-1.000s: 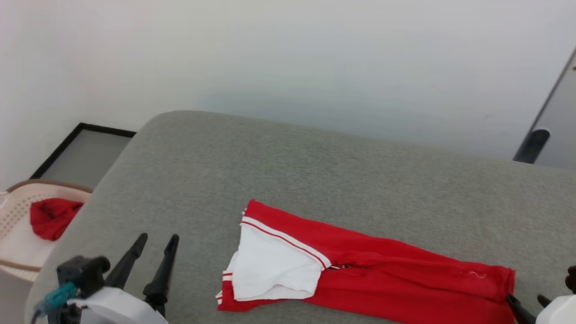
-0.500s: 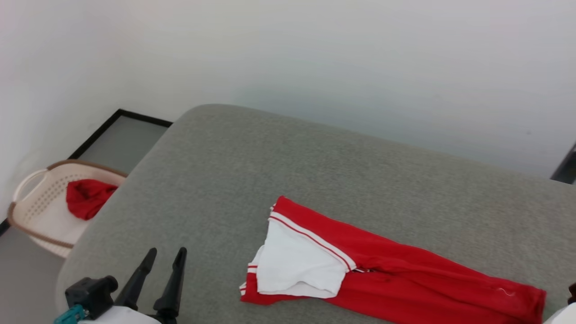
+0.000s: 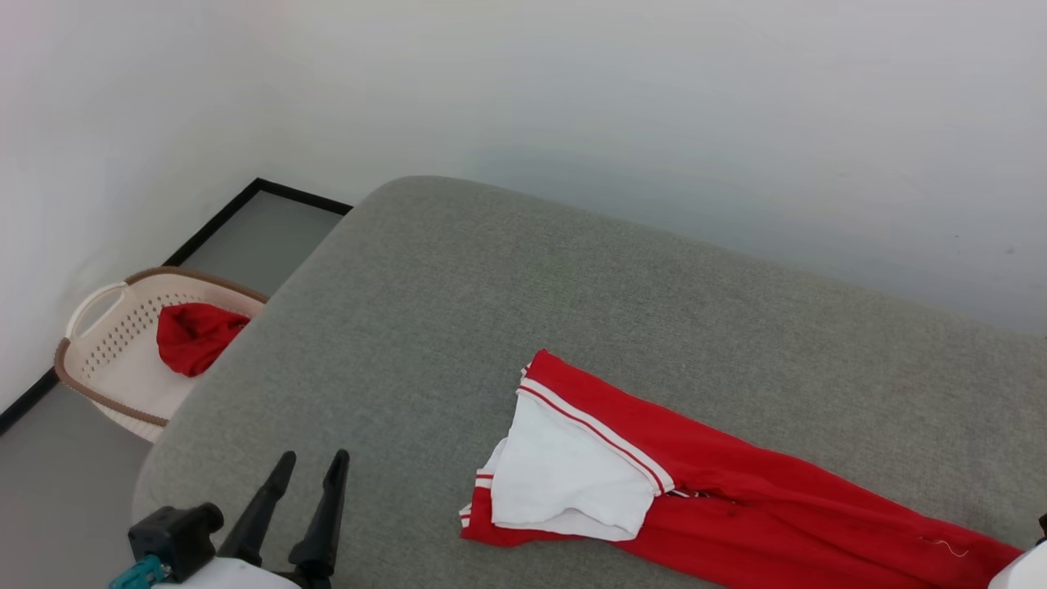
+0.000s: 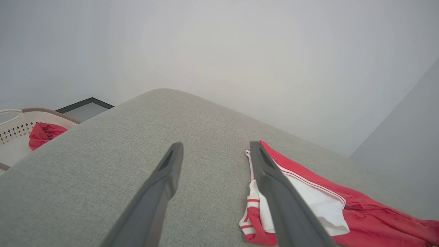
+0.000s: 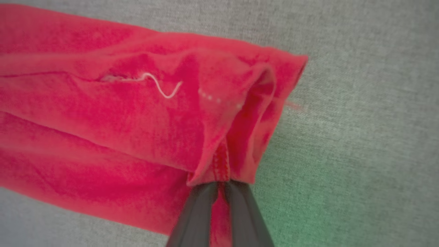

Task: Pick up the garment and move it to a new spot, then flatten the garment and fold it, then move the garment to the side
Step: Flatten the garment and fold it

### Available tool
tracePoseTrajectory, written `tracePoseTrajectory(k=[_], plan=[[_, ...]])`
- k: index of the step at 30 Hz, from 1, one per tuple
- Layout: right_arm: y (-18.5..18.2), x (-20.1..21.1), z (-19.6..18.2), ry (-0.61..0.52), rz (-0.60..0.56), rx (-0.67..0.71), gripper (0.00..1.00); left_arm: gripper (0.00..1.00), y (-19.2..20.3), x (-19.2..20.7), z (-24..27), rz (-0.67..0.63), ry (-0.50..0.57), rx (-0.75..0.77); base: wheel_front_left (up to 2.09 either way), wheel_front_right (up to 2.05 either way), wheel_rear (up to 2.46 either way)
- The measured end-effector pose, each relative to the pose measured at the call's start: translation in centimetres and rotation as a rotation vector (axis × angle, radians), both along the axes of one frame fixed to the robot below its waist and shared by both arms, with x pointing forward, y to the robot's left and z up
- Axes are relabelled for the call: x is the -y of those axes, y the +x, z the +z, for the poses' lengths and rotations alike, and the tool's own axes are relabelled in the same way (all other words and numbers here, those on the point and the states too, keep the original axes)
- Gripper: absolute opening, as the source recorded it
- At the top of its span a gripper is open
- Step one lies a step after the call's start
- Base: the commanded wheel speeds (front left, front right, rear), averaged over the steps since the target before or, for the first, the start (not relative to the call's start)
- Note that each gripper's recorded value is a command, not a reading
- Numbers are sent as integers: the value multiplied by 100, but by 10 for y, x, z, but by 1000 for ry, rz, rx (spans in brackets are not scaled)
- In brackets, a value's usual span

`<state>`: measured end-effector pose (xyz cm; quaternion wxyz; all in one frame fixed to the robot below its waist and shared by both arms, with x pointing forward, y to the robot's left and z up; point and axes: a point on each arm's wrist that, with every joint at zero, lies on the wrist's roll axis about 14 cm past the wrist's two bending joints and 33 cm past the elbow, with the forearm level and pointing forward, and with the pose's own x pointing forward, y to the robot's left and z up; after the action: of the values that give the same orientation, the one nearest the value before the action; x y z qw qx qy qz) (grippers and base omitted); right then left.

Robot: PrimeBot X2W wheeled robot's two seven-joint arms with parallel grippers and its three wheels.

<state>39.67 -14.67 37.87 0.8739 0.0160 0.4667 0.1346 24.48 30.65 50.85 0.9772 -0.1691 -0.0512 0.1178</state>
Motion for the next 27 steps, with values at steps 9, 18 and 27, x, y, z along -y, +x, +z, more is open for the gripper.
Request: tracePoseTrajectory(k=[9,18,27], plan=[[18,43,16,-51,-69,51,0,100,8,5,1,-14,-21,13,0,0,0],[31,107,43,-119,-189,113,0,100,22,13,-3,-47,-32,2,0,0,0],[28,58,83,44,-82,194,0,100,27,18,-5,-70,-41,4,0,0,0]])
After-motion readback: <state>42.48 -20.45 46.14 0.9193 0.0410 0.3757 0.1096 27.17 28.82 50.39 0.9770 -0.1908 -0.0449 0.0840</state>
